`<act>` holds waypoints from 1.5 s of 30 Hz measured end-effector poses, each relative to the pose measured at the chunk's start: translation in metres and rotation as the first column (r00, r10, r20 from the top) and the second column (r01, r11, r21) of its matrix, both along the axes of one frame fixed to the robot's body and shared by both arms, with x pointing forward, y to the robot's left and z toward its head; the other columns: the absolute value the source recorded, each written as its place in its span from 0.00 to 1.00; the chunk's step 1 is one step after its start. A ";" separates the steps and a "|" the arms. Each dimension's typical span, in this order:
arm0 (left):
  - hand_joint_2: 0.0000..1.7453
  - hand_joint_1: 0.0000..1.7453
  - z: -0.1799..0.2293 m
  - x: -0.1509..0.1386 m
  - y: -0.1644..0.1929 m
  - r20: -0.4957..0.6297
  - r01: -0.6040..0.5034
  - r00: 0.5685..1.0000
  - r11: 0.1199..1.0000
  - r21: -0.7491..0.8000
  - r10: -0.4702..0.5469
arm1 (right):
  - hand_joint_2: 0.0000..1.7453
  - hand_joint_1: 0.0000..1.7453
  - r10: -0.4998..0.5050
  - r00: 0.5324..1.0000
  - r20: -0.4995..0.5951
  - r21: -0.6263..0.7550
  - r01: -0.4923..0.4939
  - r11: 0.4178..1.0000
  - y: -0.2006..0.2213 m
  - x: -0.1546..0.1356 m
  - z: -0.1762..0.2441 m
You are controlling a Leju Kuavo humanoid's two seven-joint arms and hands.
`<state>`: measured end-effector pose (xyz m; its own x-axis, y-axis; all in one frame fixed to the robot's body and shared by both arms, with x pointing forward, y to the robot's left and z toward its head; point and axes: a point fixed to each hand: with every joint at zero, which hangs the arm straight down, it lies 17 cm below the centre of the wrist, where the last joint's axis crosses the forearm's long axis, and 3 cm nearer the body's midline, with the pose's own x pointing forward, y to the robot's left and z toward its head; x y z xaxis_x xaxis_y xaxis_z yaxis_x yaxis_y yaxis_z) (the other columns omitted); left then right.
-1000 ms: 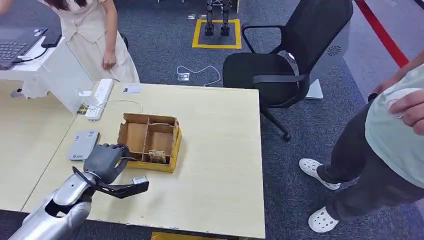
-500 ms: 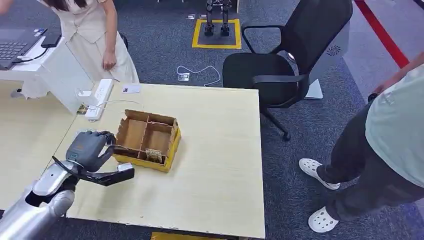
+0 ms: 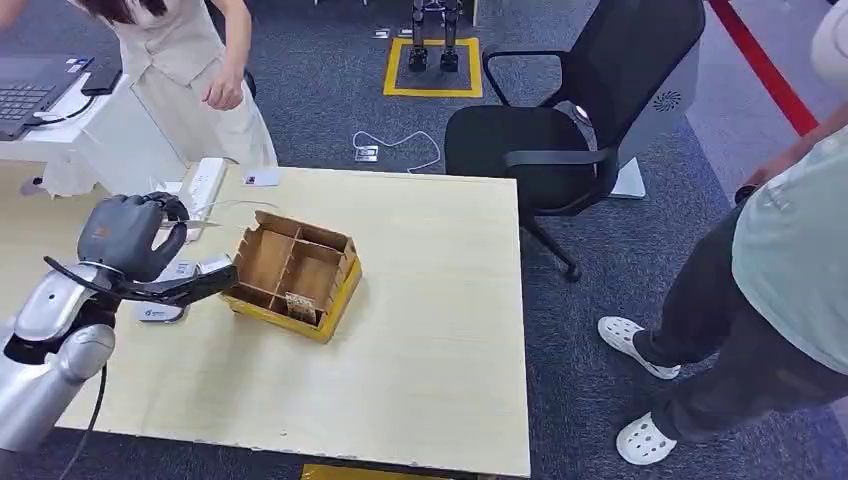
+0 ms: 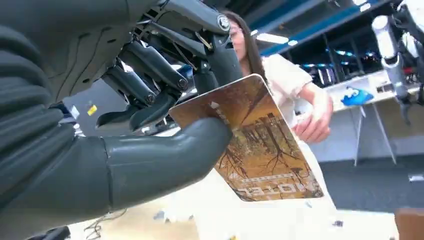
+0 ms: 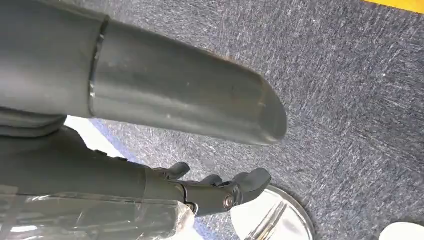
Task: Pass the card to the sensor for recognition and then transmit it.
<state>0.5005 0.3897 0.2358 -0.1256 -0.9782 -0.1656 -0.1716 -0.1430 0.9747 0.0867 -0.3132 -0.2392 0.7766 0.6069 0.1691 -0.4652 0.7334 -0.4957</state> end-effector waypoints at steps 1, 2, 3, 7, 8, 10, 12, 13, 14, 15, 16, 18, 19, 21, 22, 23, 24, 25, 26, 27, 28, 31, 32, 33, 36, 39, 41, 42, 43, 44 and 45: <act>1.00 1.00 0.006 0.002 0.000 0.013 -0.005 1.000 1.000 0.004 0.005 | 0.00 0.00 0.000 1.000 -0.001 0.000 0.000 1.000 0.001 0.000 0.000; 1.00 1.00 0.012 0.005 0.001 0.029 -0.015 0.999 1.000 0.008 0.014 | 0.00 0.00 0.001 1.000 0.000 0.000 -0.001 1.000 0.001 0.000 0.000; 1.00 1.00 0.019 0.007 0.002 0.050 -0.028 0.998 0.999 0.015 0.027 | 0.00 0.00 0.002 1.000 0.002 0.000 -0.002 1.000 0.001 0.001 0.000; 1.00 1.00 0.047 0.020 0.008 0.148 -0.110 0.984 0.993 0.035 0.104 | 0.00 0.00 0.016 1.000 0.010 0.003 -0.016 1.000 0.004 0.003 0.000; 1.00 1.00 0.054 0.023 0.010 0.174 -0.133 0.977 0.990 0.035 0.125 | 0.00 0.00 0.014 1.000 0.012 0.004 -0.014 1.000 0.005 0.005 0.000; 1.00 1.00 0.061 0.027 0.012 0.203 -0.161 0.967 0.987 0.028 0.152 | 0.00 0.00 0.011 1.000 0.013 0.004 -0.011 1.000 0.006 0.005 0.000; 1.00 1.00 0.064 0.030 0.010 0.212 -0.167 0.964 0.986 0.020 0.159 | 0.00 0.00 0.012 1.000 0.012 0.005 -0.012 1.000 0.007 0.005 -0.001; 1.00 1.00 0.064 0.032 0.010 0.214 -0.170 0.963 0.985 0.017 0.163 | 0.00 0.00 0.012 1.000 0.011 0.004 -0.012 1.000 0.007 0.005 -0.001; 1.00 1.00 0.064 0.033 0.011 0.215 -0.174 0.962 0.985 0.015 0.167 | 0.00 0.00 0.011 1.000 0.011 0.005 -0.011 1.000 0.007 0.005 -0.001; 1.00 1.00 0.064 0.034 0.011 0.219 -0.180 0.960 0.984 0.012 0.173 | 0.00 0.00 0.011 1.000 0.011 0.005 -0.011 1.000 0.008 0.004 -0.001; 1.00 1.00 0.067 0.034 0.013 0.238 -0.194 0.953 0.981 0.015 0.185 | 0.00 0.00 0.011 1.000 0.012 0.006 -0.011 1.000 0.008 0.005 -0.001; 1.00 1.00 0.075 0.033 0.016 0.291 -0.224 0.934 0.974 0.018 0.209 | 0.00 0.00 0.008 1.000 0.012 0.006 -0.008 1.000 0.008 0.004 -0.001; 1.00 1.00 0.078 0.033 0.017 0.308 -0.231 0.927 0.973 0.018 0.215 | 0.00 0.00 0.006 1.000 0.014 0.007 -0.007 1.000 0.008 0.005 -0.002; 1.00 1.00 0.079 0.035 0.019 0.320 -0.238 0.921 0.971 0.015 0.221 | 0.00 0.00 0.003 1.000 0.018 0.008 -0.003 1.000 0.008 0.005 -0.002; 1.00 1.00 0.079 0.036 0.020 0.320 -0.241 0.921 0.970 0.014 0.224 | 0.00 0.00 0.003 1.000 0.018 0.008 -0.003 1.000 0.007 0.006 -0.002; 1.00 1.00 0.078 0.036 0.020 0.317 -0.242 0.921 0.970 0.012 0.226 | 0.00 0.00 0.001 1.000 0.018 0.008 -0.001 1.000 0.007 0.005 -0.002; 1.00 1.00 0.077 0.037 0.020 0.315 -0.243 0.921 0.970 0.011 0.228 | 0.00 0.00 0.000 1.000 0.017 0.008 0.000 1.000 0.007 0.005 -0.002; 1.00 1.00 0.076 0.037 0.019 0.314 -0.243 0.922 0.970 0.010 0.228 | 0.00 0.00 -0.001 1.000 0.016 0.007 0.001 1.000 0.007 0.005 -0.002; 1.00 1.00 0.076 0.038 0.018 0.315 -0.242 0.921 0.970 0.008 0.228 | 0.00 0.00 -0.002 1.000 0.016 0.007 0.002 1.000 0.007 0.005 -0.002; 1.00 1.00 0.076 0.038 0.018 0.315 -0.243 0.921 0.970 0.006 0.229 | 0.00 0.00 -0.003 1.000 0.016 0.007 0.003 1.000 0.007 0.005 -0.002; 1.00 1.00 0.076 0.039 0.018 0.314 -0.244 0.921 0.970 0.005 0.230 | 0.00 0.00 -0.003 1.000 0.017 0.007 0.003 1.000 0.007 0.005 -0.002; 1.00 1.00 0.074 0.041 0.018 0.309 -0.243 0.923 0.970 0.000 0.231 | 0.00 0.00 -0.005 1.000 0.015 0.006 0.004 1.000 0.006 0.004 -0.003; 1.00 1.00 0.074 0.042 0.018 0.307 -0.244 0.923 0.970 -0.001 0.233 | 0.00 0.00 -0.005 1.000 0.015 0.006 0.005 1.000 0.007 0.004 -0.003; 1.00 1.00 0.073 0.042 0.018 0.305 -0.244 0.923 0.970 -0.002 0.233 | 0.00 0.00 -0.005 1.000 0.015 0.007 0.005 1.000 0.007 0.004 -0.003; 1.00 0.87 0.074 0.044 0.018 0.304 -0.244 0.924 0.970 -0.004 0.233 | 0.00 0.00 -0.007 1.000 0.015 0.007 0.007 1.000 0.007 0.004 -0.003; 1.00 0.00 0.075 0.046 0.018 0.303 -0.241 0.925 0.970 -0.001 0.230 | 0.00 0.00 -0.008 1.000 0.015 0.008 0.008 1.000 0.007 0.004 -0.003; 1.00 0.00 0.074 0.046 0.019 0.302 -0.242 0.925 0.970 0.001 0.230 | 0.00 0.00 -0.008 1.000 0.015 0.008 0.008 1.000 0.007 0.004 -0.003; 1.00 0.00 0.074 0.046 0.019 0.307 -0.241 0.924 0.970 0.002 0.229 | 0.00 0.00 -0.008 1.000 0.015 0.008 0.008 1.000 0.007 0.004 -0.003; 1.00 0.00 0.075 0.046 0.019 0.312 -0.241 0.922 0.971 0.002 0.228 | 0.00 0.00 -0.008 1.000 0.015 0.008 0.008 1.000 0.007 0.004 -0.003; 1.00 0.00 0.076 0.045 0.019 0.316 -0.241 0.921 0.971 0.002 0.228 | 0.00 0.00 -0.008 1.000 0.016 0.007 0.008 1.000 0.007 0.004 -0.003; 1.00 0.00 0.076 0.045 0.019 0.317 -0.240 0.921 0.971 0.002 0.227 | 0.00 0.00 -0.008 1.000 0.016 0.007 0.008 1.000 0.007 0.004 -0.003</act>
